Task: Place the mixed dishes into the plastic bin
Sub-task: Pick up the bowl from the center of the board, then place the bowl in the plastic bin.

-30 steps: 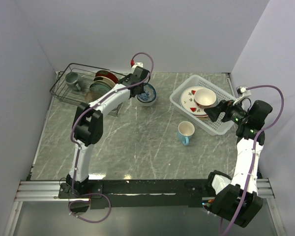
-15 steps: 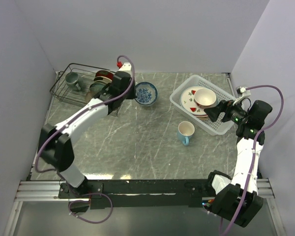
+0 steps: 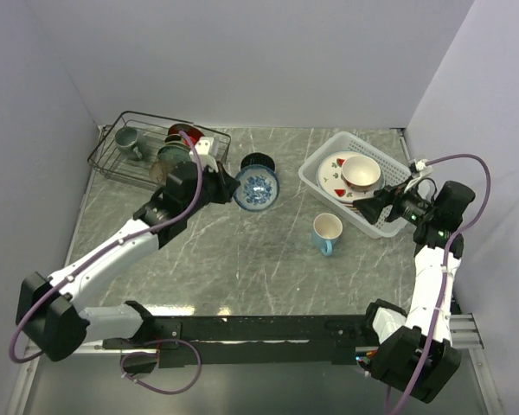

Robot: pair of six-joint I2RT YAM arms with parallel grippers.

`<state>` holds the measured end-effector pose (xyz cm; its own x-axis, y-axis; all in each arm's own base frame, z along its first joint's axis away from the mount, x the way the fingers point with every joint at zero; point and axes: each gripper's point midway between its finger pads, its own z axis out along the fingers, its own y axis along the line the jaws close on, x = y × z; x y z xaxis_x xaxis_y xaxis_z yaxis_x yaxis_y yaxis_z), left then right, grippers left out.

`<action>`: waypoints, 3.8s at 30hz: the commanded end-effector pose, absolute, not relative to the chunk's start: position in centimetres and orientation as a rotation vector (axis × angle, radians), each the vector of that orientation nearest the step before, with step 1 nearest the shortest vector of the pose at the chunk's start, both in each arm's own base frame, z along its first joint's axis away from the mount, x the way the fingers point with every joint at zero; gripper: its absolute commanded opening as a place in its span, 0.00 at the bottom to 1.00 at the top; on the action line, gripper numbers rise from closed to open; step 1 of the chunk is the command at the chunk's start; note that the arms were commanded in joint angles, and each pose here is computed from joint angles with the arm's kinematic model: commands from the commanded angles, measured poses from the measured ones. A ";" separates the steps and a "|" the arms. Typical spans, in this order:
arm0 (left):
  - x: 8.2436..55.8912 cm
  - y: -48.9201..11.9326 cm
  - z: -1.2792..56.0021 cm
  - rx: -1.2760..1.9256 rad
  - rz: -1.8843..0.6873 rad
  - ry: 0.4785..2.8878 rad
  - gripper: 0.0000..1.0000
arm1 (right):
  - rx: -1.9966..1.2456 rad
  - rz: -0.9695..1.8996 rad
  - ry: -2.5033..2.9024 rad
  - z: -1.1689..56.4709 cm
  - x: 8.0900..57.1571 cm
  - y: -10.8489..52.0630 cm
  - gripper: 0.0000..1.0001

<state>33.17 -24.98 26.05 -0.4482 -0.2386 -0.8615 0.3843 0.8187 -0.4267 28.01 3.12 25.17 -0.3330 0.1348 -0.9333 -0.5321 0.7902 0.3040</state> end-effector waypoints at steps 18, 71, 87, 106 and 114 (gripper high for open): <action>24.4 -34.3 31.3 0.135 -0.915 1.706 0.01 | -0.702 0.713 1.889 26.0 23.1 9.7 1.00; 22.2 -42.3 30.4 -0.073 -0.785 1.749 0.01 | -0.543 0.624 1.998 26.5 25.1 11.1 0.72; 20.6 -42.9 32.0 0.045 -0.899 1.712 0.43 | -0.548 0.507 2.005 26.5 26.2 10.3 0.00; 24.2 -26.4 30.7 0.216 -0.711 1.752 0.99 | -0.262 0.456 1.924 28.5 31.5 4.7 0.00; 28.3 -19.4 24.8 0.270 -0.330 1.886 0.99 | -0.176 0.378 1.896 29.4 33.7 2.5 0.00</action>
